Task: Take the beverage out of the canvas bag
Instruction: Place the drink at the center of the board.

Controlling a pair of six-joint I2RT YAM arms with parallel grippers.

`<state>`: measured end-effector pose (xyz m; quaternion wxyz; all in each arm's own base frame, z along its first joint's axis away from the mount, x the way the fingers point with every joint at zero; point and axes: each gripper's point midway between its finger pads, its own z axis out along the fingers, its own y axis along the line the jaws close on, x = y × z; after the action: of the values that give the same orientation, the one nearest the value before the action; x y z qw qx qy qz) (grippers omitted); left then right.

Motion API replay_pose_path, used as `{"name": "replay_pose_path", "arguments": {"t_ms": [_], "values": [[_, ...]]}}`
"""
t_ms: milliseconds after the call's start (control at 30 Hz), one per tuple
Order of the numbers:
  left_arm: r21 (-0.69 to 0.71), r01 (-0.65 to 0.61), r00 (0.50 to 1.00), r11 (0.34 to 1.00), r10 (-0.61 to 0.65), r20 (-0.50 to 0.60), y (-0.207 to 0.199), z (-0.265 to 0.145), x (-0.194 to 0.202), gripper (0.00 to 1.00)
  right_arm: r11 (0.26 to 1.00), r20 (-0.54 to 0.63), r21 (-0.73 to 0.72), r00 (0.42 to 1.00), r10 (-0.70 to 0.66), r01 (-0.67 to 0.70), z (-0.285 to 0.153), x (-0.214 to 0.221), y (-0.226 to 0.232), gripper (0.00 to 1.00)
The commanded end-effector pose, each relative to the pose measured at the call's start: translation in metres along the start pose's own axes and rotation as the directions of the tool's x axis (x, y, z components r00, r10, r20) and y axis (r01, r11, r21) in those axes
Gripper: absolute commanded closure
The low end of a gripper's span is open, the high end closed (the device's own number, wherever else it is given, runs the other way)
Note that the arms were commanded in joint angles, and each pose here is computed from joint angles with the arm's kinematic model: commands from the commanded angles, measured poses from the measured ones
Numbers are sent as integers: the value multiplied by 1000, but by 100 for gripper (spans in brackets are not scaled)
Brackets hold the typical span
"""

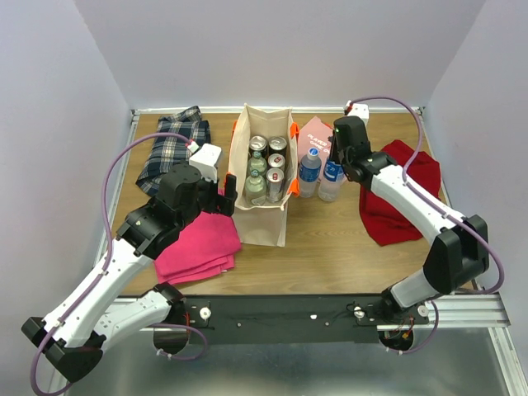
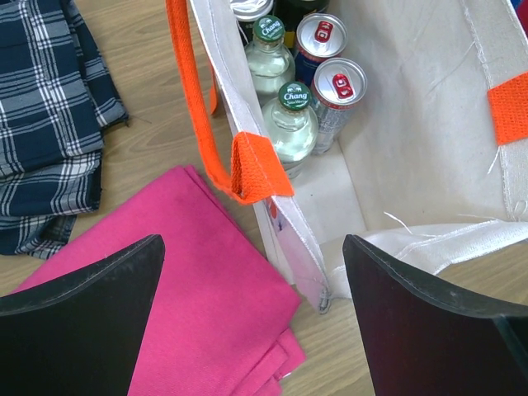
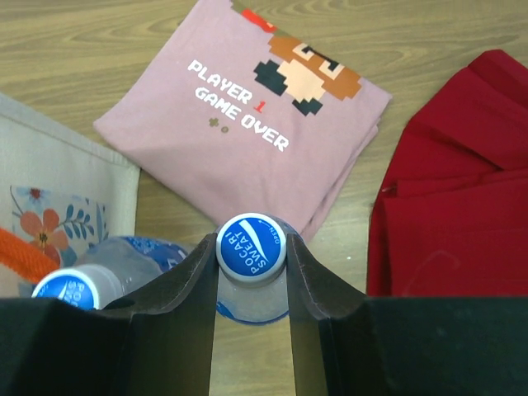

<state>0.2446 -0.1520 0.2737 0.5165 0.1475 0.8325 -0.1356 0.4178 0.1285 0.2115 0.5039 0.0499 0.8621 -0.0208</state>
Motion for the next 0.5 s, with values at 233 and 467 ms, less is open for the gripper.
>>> {"name": "replay_pose_path", "arguments": {"t_ms": [233,467], "values": [[-35,-12,999,999,14,43,8,-9,-11,1,990,140,135,990,10,-30,34,-19,-10,99],[-54,-15,999,998,17,41,11,-11,-11,1,985,172,173,985,-3,-27,48,-25,-9,99]]}}
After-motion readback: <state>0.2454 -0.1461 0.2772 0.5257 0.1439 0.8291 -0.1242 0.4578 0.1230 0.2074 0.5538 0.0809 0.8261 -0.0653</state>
